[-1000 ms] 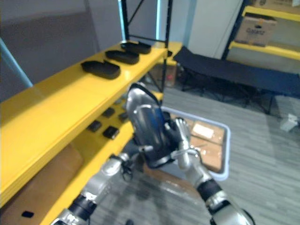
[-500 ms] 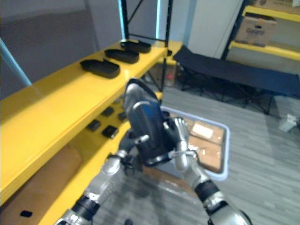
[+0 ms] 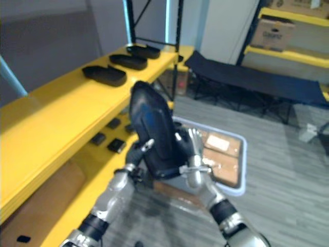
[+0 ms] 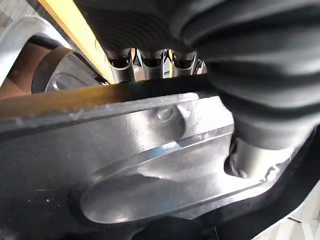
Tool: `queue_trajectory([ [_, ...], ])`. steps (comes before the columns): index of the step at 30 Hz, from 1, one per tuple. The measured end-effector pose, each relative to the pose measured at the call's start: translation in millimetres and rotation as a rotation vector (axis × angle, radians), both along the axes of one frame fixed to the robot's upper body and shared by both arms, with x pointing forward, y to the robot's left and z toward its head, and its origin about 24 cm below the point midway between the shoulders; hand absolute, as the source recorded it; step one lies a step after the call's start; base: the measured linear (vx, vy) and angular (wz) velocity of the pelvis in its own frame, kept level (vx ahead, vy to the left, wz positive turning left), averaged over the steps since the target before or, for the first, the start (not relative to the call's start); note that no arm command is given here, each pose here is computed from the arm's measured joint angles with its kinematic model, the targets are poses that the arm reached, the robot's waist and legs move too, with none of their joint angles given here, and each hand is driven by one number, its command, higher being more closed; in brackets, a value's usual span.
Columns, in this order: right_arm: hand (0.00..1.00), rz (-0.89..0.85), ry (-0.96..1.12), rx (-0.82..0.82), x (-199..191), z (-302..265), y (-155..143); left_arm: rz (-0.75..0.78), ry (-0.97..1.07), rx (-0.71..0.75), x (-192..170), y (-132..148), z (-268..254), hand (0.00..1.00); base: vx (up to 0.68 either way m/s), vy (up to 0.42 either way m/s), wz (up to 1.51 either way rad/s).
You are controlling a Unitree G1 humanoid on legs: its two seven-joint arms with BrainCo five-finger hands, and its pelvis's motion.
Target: Walk over and take plastic housings, then place them on the shelf
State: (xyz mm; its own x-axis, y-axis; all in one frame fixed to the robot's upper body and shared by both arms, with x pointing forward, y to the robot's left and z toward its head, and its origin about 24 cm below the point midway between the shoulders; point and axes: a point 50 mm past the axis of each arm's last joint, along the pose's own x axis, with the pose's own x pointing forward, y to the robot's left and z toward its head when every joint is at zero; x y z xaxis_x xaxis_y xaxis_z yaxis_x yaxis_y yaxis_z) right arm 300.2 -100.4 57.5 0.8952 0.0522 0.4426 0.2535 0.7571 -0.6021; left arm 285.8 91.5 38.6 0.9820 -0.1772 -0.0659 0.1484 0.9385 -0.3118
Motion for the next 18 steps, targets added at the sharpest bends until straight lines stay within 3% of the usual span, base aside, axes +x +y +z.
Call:
queue_trajectory([
  [12, 1.00, 0.003, -0.028, 0.065, 0.3, 11.9, 2.6, 0.053, -0.111, 0.100, 3.5, -8.3, 18.3, 1.00, 0.00, 0.000, 0.00],
  [13, 0.00, 0.006, -0.032, 0.079, 0.2, 13.8, 3.2, 0.060, -0.133, 0.107, 3.4, -8.3, 21.7, 1.00, 0.00, 0.000, 0.00],
  [18, 0.00, 0.036, -0.035, 0.127, -1.6, 16.5, 7.8, 0.107, -0.189, 0.157, 2.7, -7.0, 30.4, 1.00, 0.00, 0.000, 0.00],
])
